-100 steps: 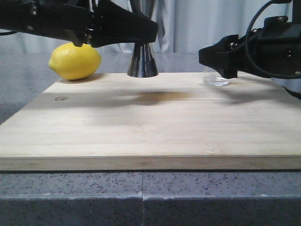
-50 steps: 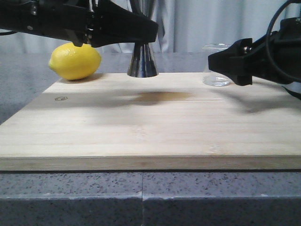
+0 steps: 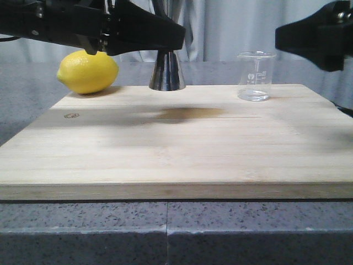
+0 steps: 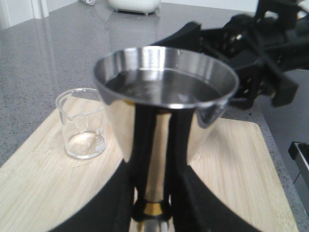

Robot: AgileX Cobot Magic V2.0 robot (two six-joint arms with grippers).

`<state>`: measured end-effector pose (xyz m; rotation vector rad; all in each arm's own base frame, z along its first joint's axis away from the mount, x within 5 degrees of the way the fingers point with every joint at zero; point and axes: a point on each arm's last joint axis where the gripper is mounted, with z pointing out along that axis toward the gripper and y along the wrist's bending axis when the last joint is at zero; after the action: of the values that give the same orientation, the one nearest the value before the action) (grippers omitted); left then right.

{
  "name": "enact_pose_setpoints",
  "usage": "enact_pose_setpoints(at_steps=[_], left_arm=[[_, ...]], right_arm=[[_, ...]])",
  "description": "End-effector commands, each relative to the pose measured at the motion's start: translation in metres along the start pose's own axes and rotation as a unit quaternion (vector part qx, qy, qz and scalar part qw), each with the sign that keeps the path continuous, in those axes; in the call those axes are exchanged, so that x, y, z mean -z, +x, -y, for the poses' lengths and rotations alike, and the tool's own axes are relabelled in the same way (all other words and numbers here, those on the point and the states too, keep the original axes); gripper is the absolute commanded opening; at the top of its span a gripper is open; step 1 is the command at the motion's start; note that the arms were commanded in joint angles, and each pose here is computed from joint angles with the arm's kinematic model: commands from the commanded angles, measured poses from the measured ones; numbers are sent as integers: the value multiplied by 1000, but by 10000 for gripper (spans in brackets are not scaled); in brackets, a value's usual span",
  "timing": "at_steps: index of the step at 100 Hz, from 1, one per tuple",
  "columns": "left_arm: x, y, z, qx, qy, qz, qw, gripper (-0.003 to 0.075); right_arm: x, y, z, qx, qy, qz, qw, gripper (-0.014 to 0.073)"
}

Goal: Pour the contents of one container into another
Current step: 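Raise the open right gripper away from the beaker, then lower the filled steel jigger onto the board with the left gripper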

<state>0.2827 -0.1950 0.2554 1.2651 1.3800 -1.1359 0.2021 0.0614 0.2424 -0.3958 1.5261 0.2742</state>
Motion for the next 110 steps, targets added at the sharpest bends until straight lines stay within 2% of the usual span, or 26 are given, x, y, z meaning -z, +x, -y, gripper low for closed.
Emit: enact_pose_setpoints(at_steps=[1, 36, 110], left_arm=[[7, -33, 9, -21, 19, 69, 997, 71], [30, -31, -6, -20, -16, 75, 997, 71], [34, -19, -17, -8, -30, 69, 997, 71]], right_arm=[[10, -24, 1, 7, 7, 57, 998, 548], [42, -51, -1, 29, 32, 81, 996, 547], [45, -50, -1, 30, 39, 65, 997, 547]])
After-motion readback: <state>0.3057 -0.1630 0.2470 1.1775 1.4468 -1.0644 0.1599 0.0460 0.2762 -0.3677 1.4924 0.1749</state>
